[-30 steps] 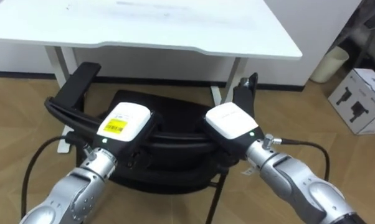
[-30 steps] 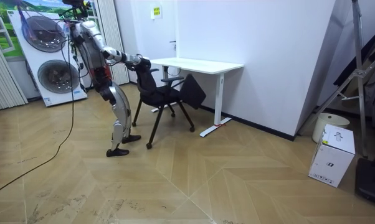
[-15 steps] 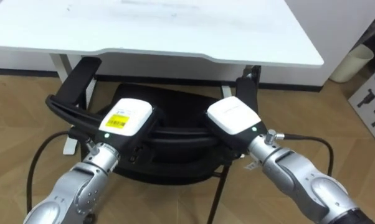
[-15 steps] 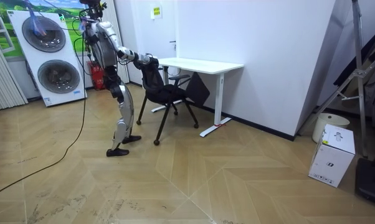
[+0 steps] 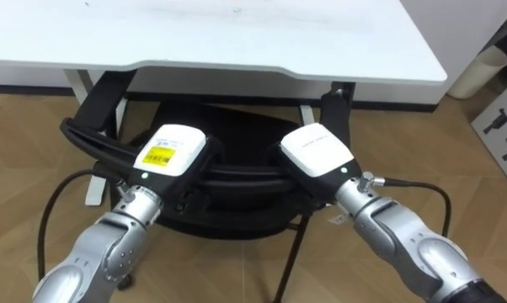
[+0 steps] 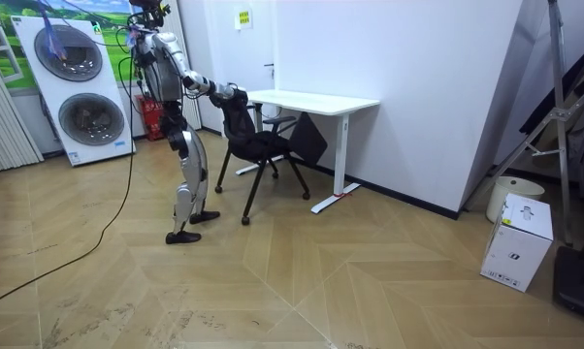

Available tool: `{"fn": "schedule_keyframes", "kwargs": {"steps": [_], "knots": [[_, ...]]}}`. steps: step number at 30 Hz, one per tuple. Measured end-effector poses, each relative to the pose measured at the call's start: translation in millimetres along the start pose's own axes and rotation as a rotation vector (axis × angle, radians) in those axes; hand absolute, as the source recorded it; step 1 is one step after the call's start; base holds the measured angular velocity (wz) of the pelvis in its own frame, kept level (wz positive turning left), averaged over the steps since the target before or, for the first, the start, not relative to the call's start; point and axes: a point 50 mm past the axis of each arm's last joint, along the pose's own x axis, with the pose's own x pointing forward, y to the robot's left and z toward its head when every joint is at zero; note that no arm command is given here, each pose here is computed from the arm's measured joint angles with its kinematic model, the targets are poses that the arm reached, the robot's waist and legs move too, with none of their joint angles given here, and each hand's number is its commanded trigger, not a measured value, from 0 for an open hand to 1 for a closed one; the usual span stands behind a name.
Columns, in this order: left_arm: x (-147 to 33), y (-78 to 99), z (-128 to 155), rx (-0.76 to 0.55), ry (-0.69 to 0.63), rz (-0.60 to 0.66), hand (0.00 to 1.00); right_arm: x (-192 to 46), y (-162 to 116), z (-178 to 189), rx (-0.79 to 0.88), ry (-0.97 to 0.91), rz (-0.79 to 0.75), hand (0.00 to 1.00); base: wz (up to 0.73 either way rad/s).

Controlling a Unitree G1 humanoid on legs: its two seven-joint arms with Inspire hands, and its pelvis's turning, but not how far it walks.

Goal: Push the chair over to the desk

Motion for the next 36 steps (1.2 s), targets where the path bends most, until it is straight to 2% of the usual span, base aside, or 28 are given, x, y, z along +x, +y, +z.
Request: {"fn": "schedule_keyframes", "kwargs": {"steps": [13, 14, 15, 16, 22, 28, 31, 34, 36], "knots": [[-0.6, -1.3, -0.5, 0.000, 0.002, 0.000, 1.00, -0.1, 2.5, 0.7, 0.002, 0.002, -0.006, 1.00, 0.00], [-0.2, -1.3, -0.2, 0.002, 0.002, 0.001, 0.71, 0.0, 3.0, 0.4, 0.003, 0.003, -0.008, 0.00, 0.00], [0.3, -1.1, 0.0, 0.003, 0.003, 0.001, 0.21, 0.2, 3.5, 0.2, 0.004, 0.005, -0.010, 0.00, 0.00], [0.5, -1.2, 0.1, 0.004, 0.003, 0.000, 0.00, 0.4, 3.6, 0.1, 0.005, 0.005, -0.010, 0.00, 0.00], [7.2, 1.8, 2.0, -0.015, 0.028, -0.010, 0.00, 7.5, 1.5, -1.7, -0.003, 0.008, 0.008, 0.00, 0.00], [25.6, 9.4, 7.6, -0.071, 0.082, 0.020, 0.00, 25.2, -7.4, -7.2, -0.047, 0.014, 0.049, 0.00, -0.01], [34.3, 18.7, 8.8, -0.072, 0.101, 0.027, 0.00, 35.2, -19.1, -9.2, -0.112, 0.006, 0.085, 0.00, 0.04], [41.1, 30.5, 3.9, -0.060, 0.133, 0.026, 0.00, 47.7, -44.5, -16.5, -0.166, 0.011, 0.091, 0.00, -0.04], [52.6, 53.1, 1.6, -0.012, 0.130, 0.038, 0.00, 52.3, -87.8, -33.5, -0.271, 0.047, 0.026, 0.00, -0.06]]}}
